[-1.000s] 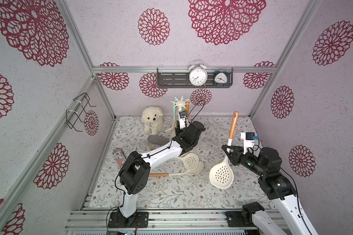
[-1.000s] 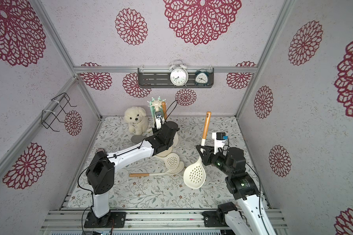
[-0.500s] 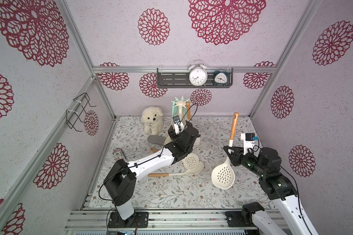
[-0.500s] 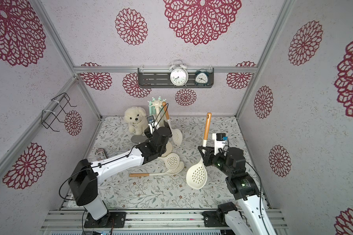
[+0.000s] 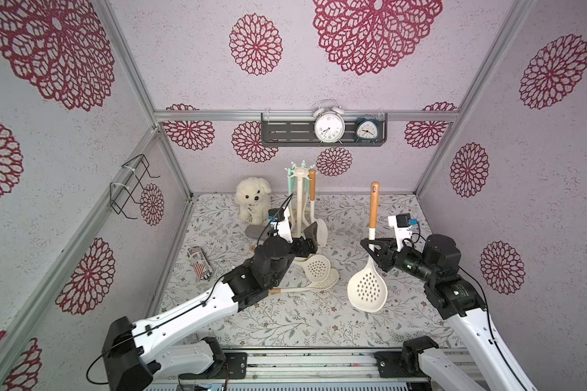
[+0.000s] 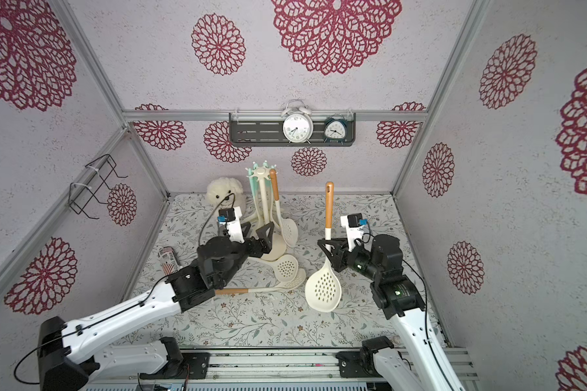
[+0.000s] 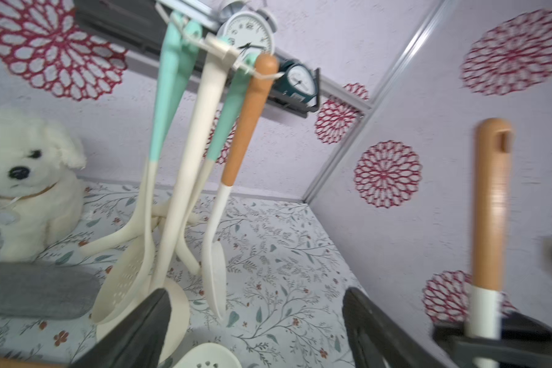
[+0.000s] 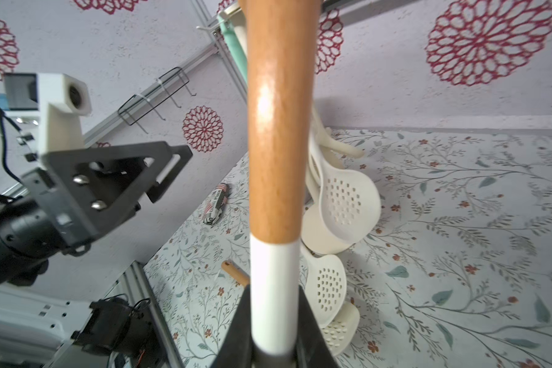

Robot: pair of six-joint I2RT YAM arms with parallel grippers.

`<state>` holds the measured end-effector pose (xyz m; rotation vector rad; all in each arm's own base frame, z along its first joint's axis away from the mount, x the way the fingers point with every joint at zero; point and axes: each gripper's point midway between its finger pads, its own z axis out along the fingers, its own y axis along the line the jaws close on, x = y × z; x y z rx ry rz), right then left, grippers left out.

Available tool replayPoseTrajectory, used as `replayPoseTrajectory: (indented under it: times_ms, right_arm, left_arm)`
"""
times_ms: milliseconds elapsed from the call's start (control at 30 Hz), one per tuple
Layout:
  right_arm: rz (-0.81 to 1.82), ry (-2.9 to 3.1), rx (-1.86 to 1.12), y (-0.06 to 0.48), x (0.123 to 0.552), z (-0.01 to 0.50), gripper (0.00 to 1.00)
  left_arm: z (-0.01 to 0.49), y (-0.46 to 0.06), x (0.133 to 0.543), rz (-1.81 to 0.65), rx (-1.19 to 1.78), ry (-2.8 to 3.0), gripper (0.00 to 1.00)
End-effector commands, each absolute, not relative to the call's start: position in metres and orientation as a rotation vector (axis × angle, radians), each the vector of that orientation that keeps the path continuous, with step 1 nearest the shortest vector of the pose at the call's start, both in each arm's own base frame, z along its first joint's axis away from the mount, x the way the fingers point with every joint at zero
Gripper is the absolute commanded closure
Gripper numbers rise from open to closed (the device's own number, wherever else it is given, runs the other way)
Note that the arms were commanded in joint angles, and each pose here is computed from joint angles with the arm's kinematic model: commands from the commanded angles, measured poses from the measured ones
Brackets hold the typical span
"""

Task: Hang the skimmer on the kitchen utensil rack
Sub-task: Adjust the skimmer.

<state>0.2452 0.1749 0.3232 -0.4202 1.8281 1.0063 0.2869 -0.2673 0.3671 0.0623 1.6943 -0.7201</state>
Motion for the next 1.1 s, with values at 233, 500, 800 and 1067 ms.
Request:
replayPoseTrajectory:
  times_ms: [233,500,800,1067]
  right_arm:
    - [1.298,1.476,-0.719,0.228,0.219,0.4,1.0]
    - [1.378,1.428,-0.829,0.274,0.203,0.413,1.0]
    - [1.491,1.384,-0.948,0.3,0.175,0.413,1.0]
    - [1.534,1.39,-0.998,0.307,0.16,0.407,1.0]
  left_arm:
    - [0.434,-0.249,0.252,-1.084,0.427,1.713,0.03]
    - [0.465,-0.271,0.247,-1.318,0.578,1.652,0.03]
    - [0.47,-0.286,0.253,-1.399,0.63,1.608,0.03]
    - [0.489,-0.289,0.255,-1.424,0.656,1.527,0.13]
